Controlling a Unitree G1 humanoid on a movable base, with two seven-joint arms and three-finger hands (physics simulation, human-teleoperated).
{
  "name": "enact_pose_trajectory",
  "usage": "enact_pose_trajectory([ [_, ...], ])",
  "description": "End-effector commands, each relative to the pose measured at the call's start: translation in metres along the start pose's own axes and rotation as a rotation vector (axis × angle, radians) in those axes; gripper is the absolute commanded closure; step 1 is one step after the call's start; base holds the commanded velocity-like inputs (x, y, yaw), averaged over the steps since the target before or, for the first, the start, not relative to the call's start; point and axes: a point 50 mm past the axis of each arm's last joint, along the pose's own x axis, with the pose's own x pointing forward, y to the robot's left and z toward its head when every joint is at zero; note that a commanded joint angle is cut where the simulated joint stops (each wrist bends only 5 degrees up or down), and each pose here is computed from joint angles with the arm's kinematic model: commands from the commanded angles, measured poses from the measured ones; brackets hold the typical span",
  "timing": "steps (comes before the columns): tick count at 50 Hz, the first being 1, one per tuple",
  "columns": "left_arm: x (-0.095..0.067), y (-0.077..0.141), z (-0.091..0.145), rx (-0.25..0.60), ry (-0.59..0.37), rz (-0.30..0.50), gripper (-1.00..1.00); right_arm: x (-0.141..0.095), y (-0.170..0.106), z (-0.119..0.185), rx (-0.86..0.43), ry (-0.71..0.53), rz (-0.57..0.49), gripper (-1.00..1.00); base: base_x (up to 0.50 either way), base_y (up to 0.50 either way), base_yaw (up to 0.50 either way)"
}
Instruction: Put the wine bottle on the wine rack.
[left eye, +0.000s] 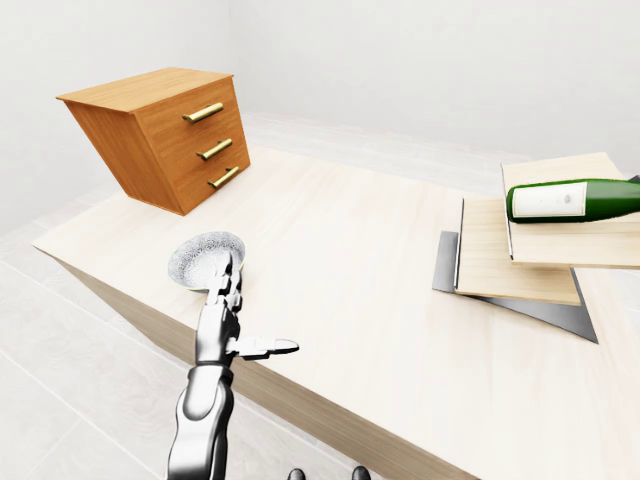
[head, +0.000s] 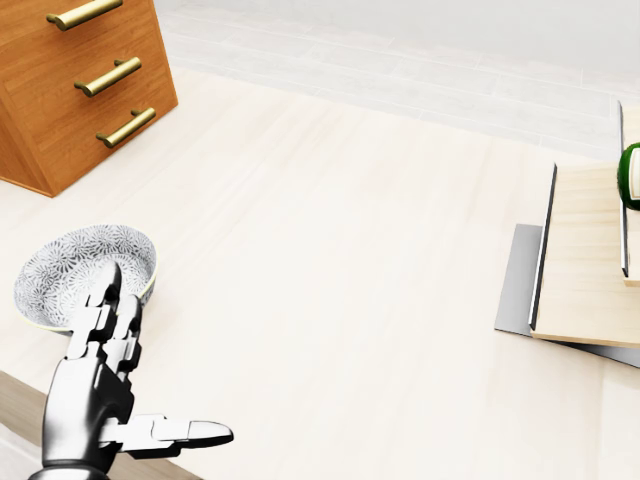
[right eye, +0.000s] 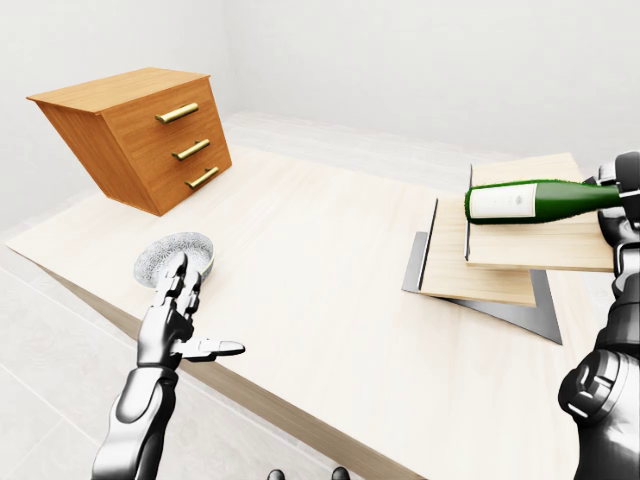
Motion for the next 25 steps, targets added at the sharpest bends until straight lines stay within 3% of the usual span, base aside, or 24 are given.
enact_pose_trajectory([
  [1,0.001,-0.001,-0.004,-0.004,0.005,-0.004,-1.00,-0.030,-0.076,-0.023,-0.194,0.136,-0.222,-0.76,0.00,0.00,0.00],
  [24,0.001,-0.004,-0.006,-0.003,0.010,-0.013,-1.00,-0.038,-0.089,0.009,-0.208,0.064,-0.241,-0.91,0.00,0.00,0.00],
  [25,0.001,-0.005,-0.006,-0.004,0.010,-0.013,-1.00,-0.038,-0.089,0.011,-0.210,0.060,-0.243,-1.00,0.00,0.00,0.00],
])
